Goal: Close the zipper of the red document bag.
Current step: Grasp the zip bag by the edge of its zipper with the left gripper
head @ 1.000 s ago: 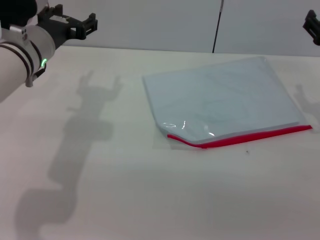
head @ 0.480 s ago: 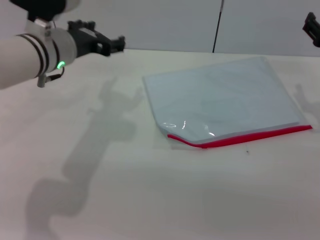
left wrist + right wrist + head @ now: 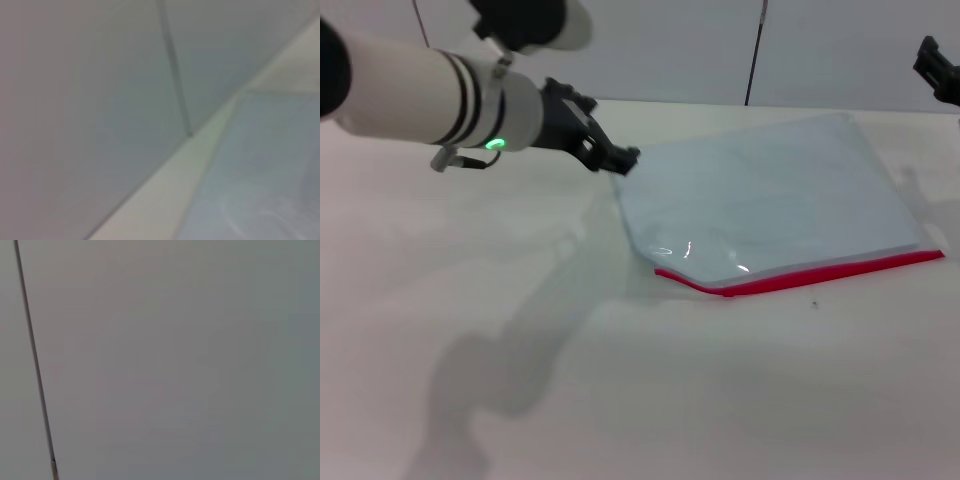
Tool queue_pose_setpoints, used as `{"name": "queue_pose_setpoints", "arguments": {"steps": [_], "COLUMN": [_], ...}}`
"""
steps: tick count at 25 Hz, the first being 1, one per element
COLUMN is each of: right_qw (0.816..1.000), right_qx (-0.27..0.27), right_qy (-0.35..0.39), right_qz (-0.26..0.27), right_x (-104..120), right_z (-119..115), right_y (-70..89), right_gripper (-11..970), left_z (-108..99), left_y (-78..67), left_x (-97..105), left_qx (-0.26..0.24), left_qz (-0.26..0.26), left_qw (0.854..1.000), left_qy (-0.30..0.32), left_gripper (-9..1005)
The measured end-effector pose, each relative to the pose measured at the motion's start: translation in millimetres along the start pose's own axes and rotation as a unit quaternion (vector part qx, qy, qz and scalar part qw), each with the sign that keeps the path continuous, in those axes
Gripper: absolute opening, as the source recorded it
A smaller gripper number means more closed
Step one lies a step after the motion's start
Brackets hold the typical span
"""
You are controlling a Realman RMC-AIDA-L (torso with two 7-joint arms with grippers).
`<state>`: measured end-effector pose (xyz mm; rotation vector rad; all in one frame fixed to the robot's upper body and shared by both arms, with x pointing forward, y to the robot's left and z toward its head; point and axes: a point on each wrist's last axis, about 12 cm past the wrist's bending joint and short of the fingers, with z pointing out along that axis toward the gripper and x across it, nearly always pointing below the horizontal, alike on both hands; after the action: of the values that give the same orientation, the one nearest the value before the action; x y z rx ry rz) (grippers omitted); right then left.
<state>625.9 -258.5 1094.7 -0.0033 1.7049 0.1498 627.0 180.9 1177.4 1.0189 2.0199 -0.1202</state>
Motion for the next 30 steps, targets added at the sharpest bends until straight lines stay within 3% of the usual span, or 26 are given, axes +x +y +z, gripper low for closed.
{"name": "queue_pose_setpoints", "arguments": {"steps": [10,19,30], "right_qw": [1.000,1.000,1.000], "right_qx": [-0.004,-0.005,-0.008], "right_qy": [-0.003,-0.002,-0.003], "right_qz": [-0.001,-0.002,-0.003], "right_x": [-3,-3,-5], "right_z": [2,3,5], "right_y": [3.2,3.5,6.0], "right_gripper": [860,860,860], "left_z": [9,18,21], "left_y": [-24.8,-58.2,-80.8], "left_x": [-17,-27,-27], "left_qx": [0.066,0.107,0.131], "left_qz": [0.096,0.173,0.216], "left_qw": [0.990,0.972,0.958], "left_qy": [0.075,0.118,0.137], "left_gripper": [787,777,765]}}
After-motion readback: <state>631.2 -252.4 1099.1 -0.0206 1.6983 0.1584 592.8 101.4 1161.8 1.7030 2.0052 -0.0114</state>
